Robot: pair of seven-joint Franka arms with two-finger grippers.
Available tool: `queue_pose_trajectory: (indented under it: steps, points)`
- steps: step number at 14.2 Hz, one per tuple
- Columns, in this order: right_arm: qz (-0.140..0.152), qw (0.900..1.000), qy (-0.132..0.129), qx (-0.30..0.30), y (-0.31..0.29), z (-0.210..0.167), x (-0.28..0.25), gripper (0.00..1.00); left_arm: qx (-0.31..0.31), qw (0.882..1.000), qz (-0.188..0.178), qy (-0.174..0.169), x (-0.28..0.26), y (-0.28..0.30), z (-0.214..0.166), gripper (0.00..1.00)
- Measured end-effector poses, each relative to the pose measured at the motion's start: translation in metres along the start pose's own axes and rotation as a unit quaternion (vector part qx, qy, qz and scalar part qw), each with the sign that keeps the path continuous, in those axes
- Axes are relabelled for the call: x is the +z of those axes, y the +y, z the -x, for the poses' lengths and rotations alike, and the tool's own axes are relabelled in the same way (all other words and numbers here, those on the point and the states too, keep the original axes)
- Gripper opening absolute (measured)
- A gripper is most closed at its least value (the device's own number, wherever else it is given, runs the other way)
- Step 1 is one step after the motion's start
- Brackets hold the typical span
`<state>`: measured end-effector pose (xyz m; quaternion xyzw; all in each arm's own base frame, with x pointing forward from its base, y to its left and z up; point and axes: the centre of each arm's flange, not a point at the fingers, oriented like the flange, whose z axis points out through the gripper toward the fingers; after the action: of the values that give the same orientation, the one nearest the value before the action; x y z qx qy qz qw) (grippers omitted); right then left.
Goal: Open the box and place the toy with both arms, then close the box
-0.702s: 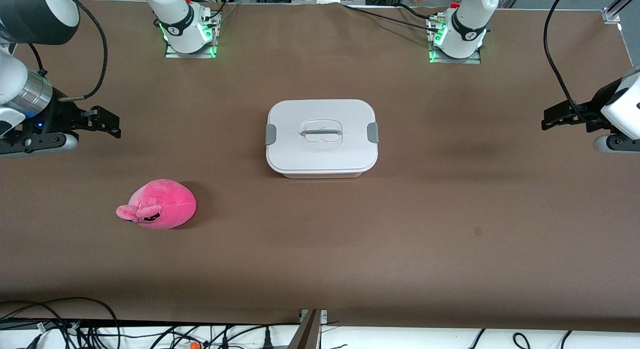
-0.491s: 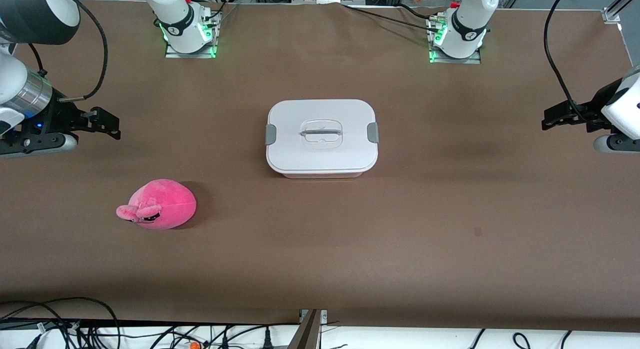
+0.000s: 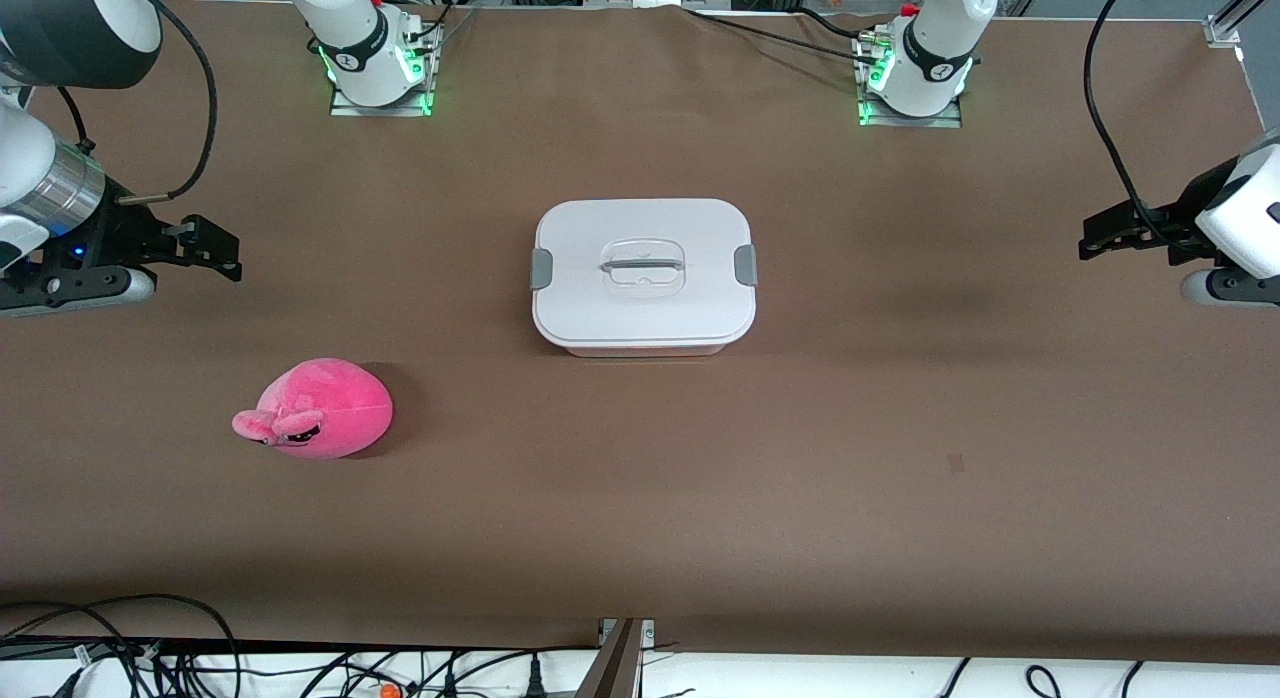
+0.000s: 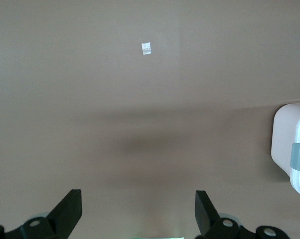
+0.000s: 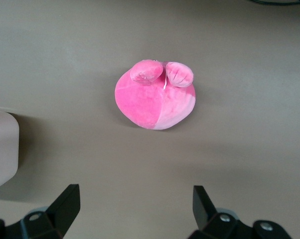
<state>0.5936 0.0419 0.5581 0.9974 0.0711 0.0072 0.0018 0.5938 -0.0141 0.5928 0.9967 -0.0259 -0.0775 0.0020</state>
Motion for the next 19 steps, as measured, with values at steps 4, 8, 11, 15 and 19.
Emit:
queue_pose_trajectory:
  steps: [4, 8, 11, 15, 19]
  points:
    - [0.0, 1.0, 0.0, 0.0, 0.0, 0.0, 0.0, 1.0, 0.076, 0.997, -0.004, -0.015, 0.017, 0.091, -0.005, 1.0]
    - [0.0, 1.0, 0.0, 0.0, 0.0, 0.0, 0.0, 1.0, 0.165, 0.986, 0.003, -0.033, 0.038, 0.201, 0.008, 1.0]
    - [0.0, 1.0, 0.0, 0.0, 0.0, 0.0, 0.0, 1.0, 0.247, 0.967, 0.029, -0.054, 0.062, 0.262, 0.018, 1.0]
    - [0.0, 1.0, 0.0, 0.001, 0.0, 0.0, 0.0, 1.0, 0.363, 0.931, 0.025, -0.035, 0.095, 0.363, 0.041, 1.0]
    - [0.0, 1.0, -0.001, 0.001, 0.0, 0.0, 0.001, 1.0, 0.456, 0.89, 0.006, -0.011, 0.13, 0.428, 0.055, 1.0]
